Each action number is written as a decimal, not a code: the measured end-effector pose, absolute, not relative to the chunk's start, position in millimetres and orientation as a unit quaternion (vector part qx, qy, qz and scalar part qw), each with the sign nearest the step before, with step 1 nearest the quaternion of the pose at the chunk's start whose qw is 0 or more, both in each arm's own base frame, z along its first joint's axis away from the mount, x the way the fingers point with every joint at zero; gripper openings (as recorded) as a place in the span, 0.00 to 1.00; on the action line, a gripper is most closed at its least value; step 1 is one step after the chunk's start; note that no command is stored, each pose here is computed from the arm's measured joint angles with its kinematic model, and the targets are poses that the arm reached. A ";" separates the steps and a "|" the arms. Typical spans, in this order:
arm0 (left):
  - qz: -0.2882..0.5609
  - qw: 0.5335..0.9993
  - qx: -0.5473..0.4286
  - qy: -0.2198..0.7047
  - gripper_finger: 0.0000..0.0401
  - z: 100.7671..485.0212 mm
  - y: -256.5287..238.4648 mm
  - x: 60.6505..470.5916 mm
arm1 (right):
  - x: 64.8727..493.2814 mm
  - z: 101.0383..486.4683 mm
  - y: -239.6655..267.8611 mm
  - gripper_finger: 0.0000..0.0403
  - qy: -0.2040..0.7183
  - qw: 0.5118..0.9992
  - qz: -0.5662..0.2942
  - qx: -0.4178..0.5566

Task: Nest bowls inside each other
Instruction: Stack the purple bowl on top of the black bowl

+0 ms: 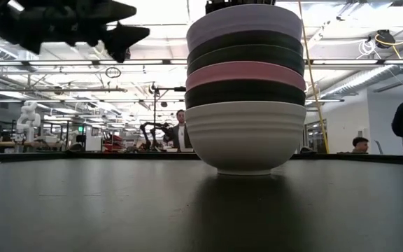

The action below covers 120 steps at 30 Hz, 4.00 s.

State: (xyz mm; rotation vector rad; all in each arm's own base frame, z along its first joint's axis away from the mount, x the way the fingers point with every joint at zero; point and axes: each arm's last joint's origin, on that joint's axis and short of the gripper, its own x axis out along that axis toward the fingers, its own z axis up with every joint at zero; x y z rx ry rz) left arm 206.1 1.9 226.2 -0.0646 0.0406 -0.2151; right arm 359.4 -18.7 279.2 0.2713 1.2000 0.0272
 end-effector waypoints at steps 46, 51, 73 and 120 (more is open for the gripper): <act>-0.208 0.976 -0.017 0.067 0.61 195.9 -27.1 302.3 | 361.5 278.7 -25.6 0.02 0.552 0.823 0.015 0.135; -0.206 0.975 -0.021 0.080 0.61 192.1 -26.5 302.2 | 364.7 281.4 -25.7 0.10 0.535 0.834 0.018 0.137; -0.196 0.977 -0.017 0.082 0.61 191.9 -22.1 302.3 | 347.8 311.9 -23.2 0.27 0.497 0.854 0.024 0.151; -0.199 0.980 0.016 0.020 0.61 242.5 -11.0 275.7 | 256.8 266.5 54.8 0.27 0.401 0.911 -0.004 0.093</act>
